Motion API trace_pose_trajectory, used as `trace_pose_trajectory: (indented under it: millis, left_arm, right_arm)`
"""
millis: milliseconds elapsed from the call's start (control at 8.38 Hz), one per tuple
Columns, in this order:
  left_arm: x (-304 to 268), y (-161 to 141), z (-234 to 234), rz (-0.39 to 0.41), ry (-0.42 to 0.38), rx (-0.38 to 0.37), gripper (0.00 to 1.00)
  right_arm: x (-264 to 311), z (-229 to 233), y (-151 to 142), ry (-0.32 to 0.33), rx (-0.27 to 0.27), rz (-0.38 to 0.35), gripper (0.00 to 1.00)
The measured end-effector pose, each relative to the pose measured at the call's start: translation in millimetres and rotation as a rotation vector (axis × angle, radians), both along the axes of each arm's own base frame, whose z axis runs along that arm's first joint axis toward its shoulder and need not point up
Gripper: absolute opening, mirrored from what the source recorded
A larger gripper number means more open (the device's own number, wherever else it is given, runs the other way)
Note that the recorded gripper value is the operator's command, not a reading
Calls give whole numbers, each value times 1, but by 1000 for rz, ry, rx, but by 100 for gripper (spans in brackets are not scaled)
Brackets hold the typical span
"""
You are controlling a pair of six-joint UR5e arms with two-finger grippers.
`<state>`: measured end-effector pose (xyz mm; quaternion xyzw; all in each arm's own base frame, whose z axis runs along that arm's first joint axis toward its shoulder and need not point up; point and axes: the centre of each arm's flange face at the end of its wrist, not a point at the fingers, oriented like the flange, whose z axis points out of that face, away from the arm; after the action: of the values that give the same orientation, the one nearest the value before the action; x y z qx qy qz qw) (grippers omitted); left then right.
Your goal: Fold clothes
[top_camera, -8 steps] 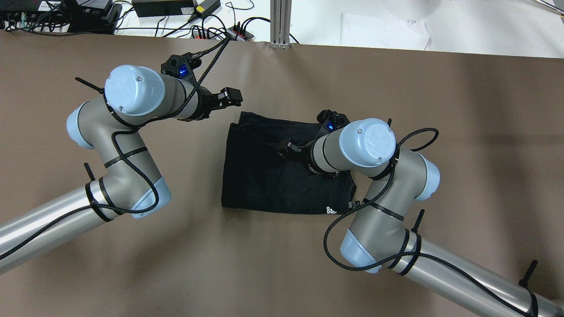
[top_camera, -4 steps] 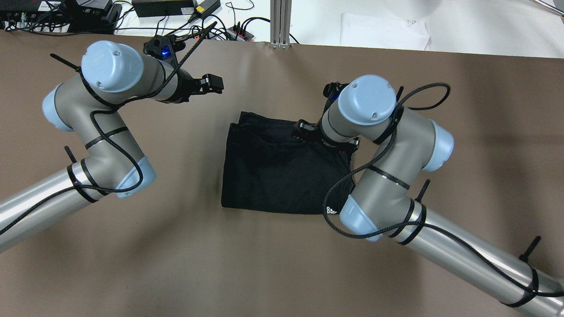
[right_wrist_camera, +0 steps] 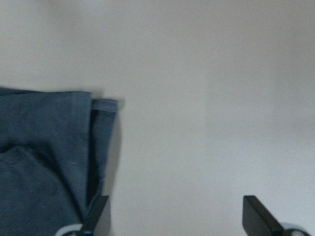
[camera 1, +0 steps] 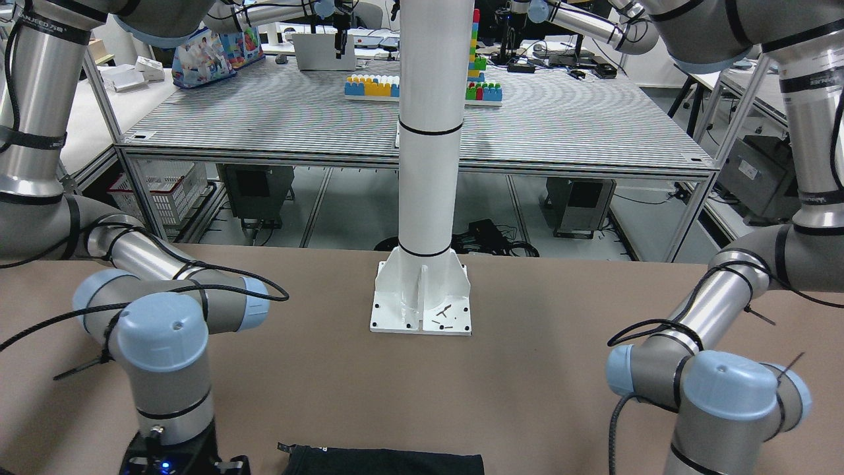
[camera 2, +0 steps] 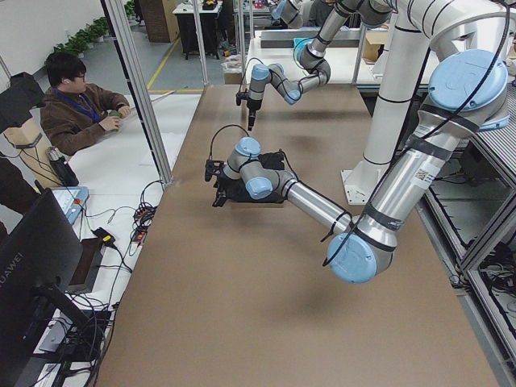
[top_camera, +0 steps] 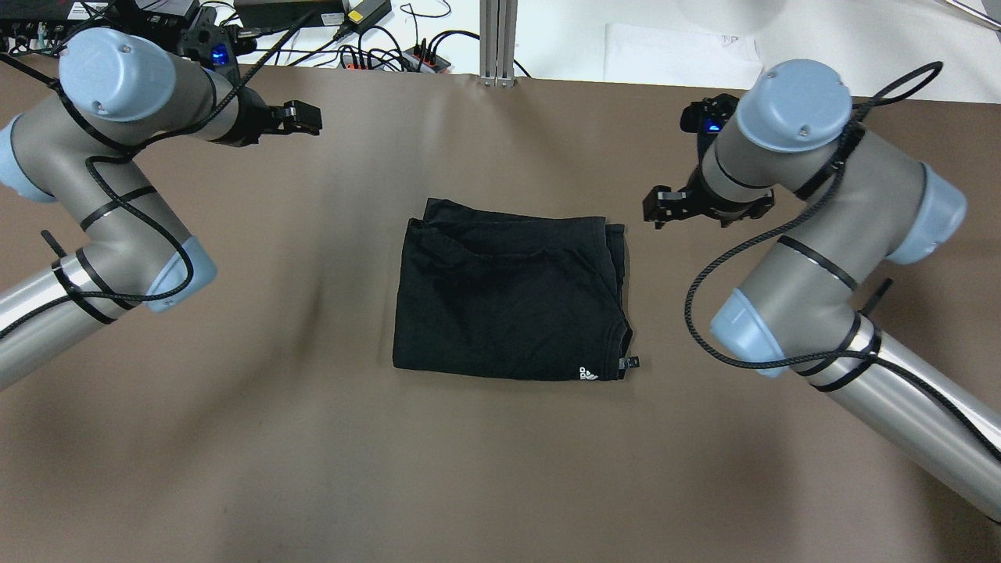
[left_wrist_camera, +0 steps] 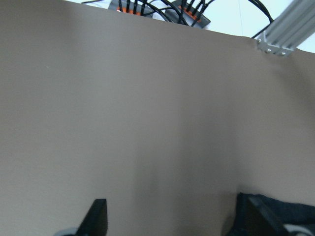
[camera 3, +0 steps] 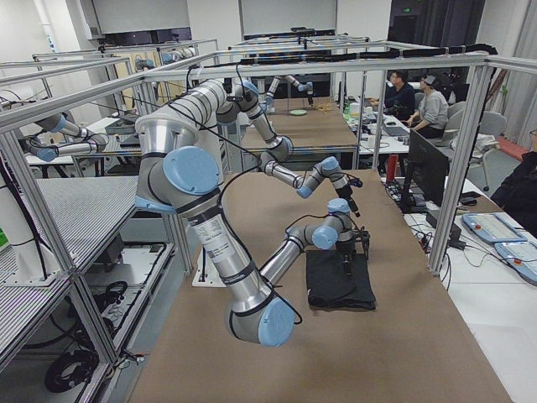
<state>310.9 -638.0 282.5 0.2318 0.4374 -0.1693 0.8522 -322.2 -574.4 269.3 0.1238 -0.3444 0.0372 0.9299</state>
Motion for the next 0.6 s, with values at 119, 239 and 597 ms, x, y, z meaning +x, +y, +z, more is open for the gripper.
trace_pose_trajectory:
  millis: [119,239,597]
  left_arm:
    - [-25,-9,15,-19,-39,-4,100]
    - [-48,-15,31,-26,-88,-7,100]
    - [-129,-29,94,-25,-259,-27,100]
  right_arm:
    - [30,30,-3,56,32,-37,94]
    - [59,59,-8,106,49,-61,94]
    - [150,143,-18,266,70,-111,94]
